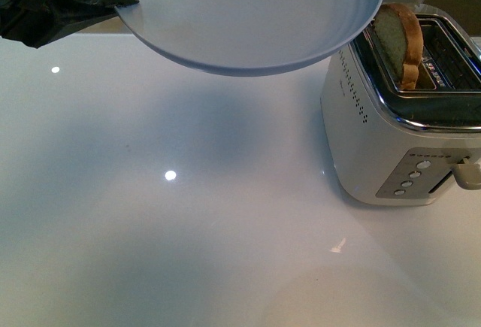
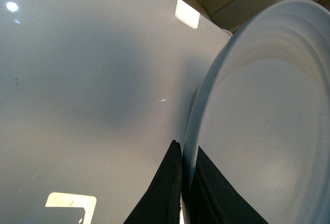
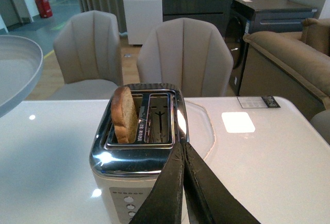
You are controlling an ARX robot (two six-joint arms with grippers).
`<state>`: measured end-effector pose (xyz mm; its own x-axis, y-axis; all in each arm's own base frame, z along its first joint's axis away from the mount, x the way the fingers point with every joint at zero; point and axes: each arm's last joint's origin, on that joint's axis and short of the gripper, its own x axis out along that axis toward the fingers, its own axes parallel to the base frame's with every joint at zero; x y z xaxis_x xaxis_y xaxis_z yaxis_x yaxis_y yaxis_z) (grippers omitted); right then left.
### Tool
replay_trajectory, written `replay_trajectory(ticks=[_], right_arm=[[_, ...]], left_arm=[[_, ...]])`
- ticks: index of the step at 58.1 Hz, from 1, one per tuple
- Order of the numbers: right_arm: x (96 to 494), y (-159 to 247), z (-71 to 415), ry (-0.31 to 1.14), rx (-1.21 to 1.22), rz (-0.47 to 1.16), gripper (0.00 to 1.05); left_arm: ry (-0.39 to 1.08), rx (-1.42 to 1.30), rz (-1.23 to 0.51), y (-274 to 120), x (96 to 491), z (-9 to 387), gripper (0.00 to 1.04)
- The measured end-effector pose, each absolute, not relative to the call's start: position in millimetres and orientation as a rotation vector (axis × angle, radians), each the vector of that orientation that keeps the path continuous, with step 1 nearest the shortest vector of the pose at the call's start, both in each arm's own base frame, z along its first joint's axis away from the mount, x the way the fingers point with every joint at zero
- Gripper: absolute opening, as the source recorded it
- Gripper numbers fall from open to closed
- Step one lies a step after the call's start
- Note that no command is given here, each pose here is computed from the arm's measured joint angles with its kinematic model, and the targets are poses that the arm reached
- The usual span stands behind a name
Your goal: Left arm holds plate, right arm toasts bread
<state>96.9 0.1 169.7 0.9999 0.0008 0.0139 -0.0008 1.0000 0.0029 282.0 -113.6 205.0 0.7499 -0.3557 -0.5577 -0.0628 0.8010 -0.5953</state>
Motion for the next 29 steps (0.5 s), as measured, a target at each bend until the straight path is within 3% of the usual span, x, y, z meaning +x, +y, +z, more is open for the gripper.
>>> replay_trajectory(ticks=[18,29], right_arm=[[96.9,0.1,169.7,-0.014,0.003,0.001,0.58],[96.9,0.1,169.8,-0.015,0.003,0.001,0.94]], left_arm=[[0.713,-0.633,-0.175,-113.7,281.6,206.4,0.03],[0.711,-0.634,-0.177,-113.6,281.3,207.2,0.03]])
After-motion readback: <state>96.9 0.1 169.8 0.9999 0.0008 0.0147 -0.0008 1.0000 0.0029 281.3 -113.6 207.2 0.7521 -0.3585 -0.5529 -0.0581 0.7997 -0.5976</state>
